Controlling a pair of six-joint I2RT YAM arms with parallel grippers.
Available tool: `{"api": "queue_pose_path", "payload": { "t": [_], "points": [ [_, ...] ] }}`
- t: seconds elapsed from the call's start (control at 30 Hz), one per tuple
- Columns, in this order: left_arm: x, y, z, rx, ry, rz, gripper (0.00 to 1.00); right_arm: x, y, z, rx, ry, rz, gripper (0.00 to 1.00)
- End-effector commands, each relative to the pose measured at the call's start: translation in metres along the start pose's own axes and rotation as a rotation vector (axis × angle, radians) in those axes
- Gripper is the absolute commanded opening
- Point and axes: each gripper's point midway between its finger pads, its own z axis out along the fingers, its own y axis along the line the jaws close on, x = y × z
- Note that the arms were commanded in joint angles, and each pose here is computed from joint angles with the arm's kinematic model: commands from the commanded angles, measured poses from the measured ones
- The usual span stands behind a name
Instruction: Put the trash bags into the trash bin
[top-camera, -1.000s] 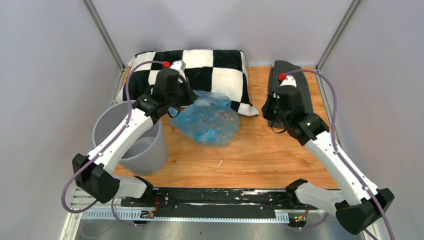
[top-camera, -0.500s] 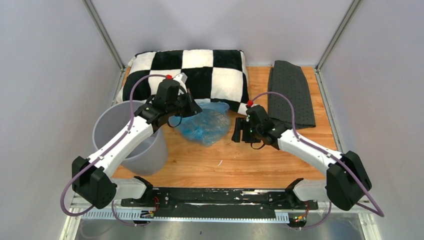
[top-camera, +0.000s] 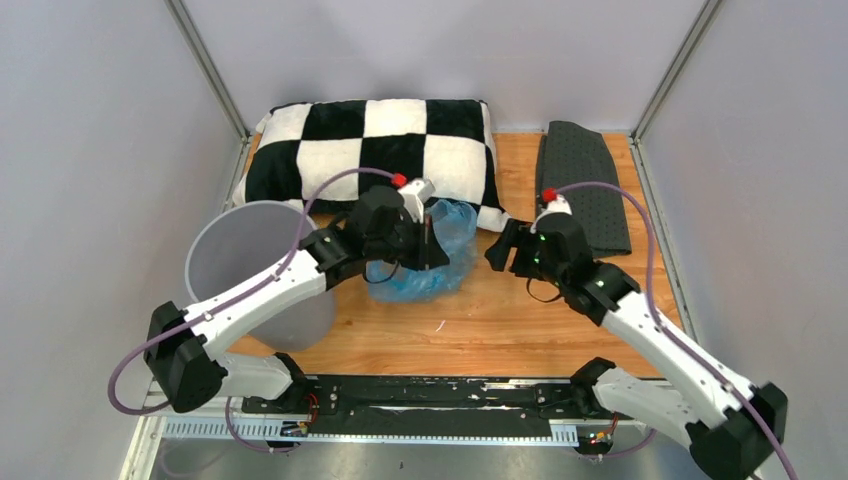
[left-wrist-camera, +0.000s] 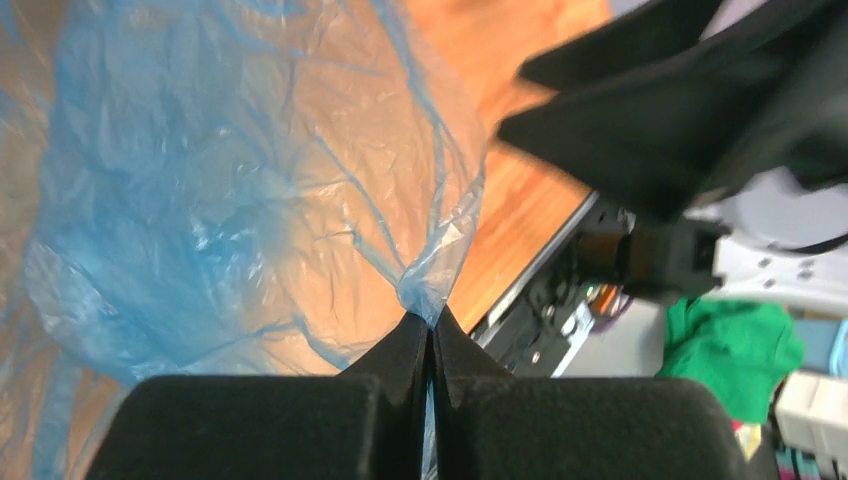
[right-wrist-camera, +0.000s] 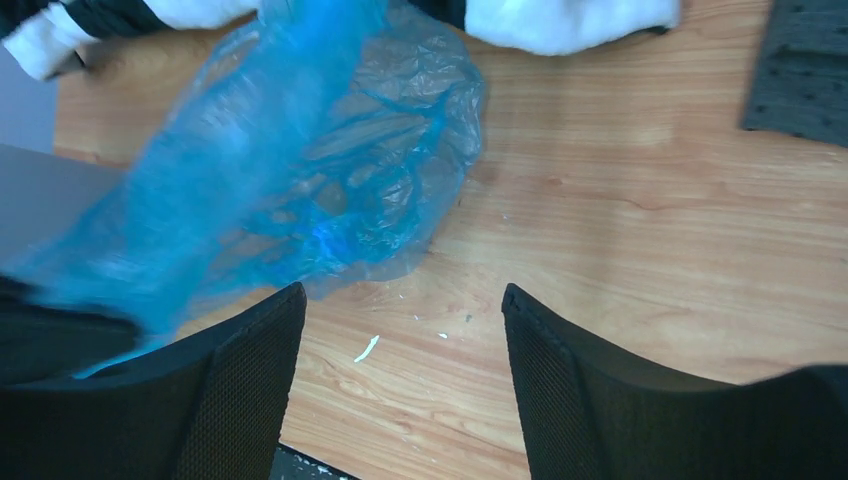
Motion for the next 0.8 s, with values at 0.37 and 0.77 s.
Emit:
{"api": "queue_pose_path", "payload": {
  "t": [0.37, 0.77],
  "points": [
    [0.143, -0.002, 0.068, 0.085, 0.261, 0.021, 0.03, 0.081, -0.028, -0.013, 0.042, 0.236, 0.084, 0.77],
    [0.147, -0.005, 0.074, 0.096, 0.286, 0.040, 0.08, 0.106, -0.022, 0.009, -0.018, 0.276, 0.169, 0.76]
  ]
}}
